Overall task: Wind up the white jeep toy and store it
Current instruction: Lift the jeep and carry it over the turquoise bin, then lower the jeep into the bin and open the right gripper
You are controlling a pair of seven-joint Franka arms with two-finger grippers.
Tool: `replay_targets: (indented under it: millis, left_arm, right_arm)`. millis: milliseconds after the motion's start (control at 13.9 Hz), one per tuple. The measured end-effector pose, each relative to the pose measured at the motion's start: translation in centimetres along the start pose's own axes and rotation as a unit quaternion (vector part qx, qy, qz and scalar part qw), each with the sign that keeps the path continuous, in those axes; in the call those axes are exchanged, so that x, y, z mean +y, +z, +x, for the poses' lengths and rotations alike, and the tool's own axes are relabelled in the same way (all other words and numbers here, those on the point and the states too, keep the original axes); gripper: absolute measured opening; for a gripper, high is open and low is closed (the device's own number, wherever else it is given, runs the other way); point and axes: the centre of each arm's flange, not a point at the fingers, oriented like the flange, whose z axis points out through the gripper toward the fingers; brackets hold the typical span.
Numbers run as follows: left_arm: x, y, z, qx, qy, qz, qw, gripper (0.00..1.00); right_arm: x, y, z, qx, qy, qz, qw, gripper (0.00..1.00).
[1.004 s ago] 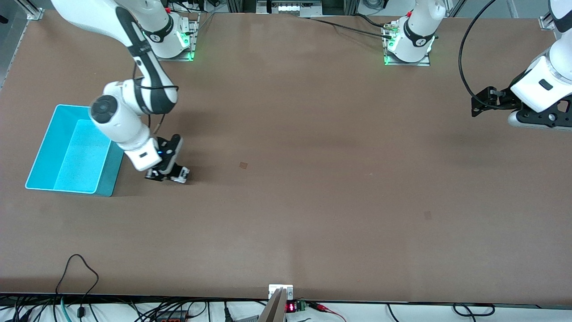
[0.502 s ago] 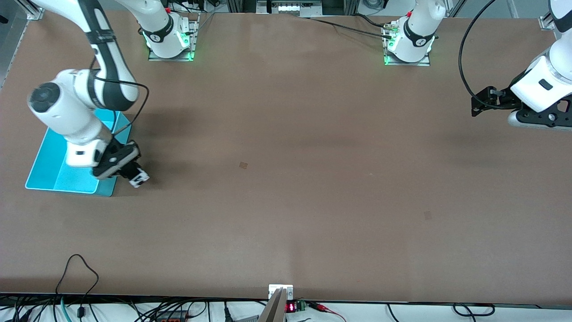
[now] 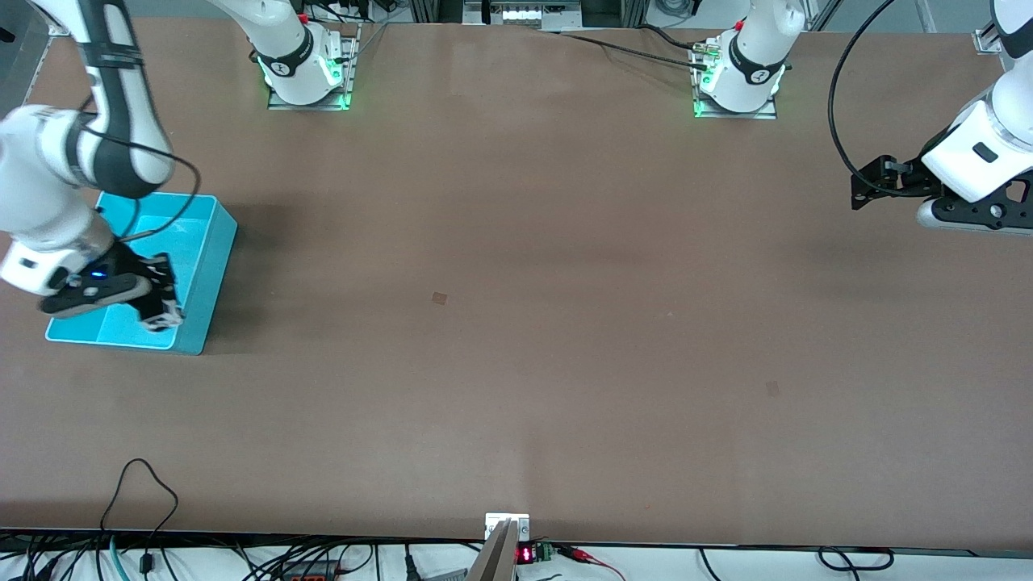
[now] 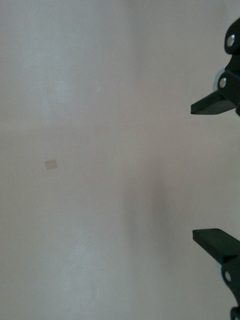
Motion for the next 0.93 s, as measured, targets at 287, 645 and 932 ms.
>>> replay_targets:
  millis: [287,645,932]
  left_arm:
    - [0.0,0.0,0.0,-0.001,0.0,0.0,1.0,1.0]
    - [0.0,0.0,-0.1,-0.004,0.0,0.0,1.0,1.0]
    - [0.0,0.0,-0.1,-0.005,0.0,0.0,1.0,1.0]
  right_arm:
    - [2.1,1.0,-2.3,-0.049,0.103,0.009,0.993,0.5]
    - [5.2,6.4,-6.1,-0.112,0.144,0.007,0.983,0.5]
    - [5.2,10.6,-7.1,-0.148,0.147,0.002,0.978,0.5]
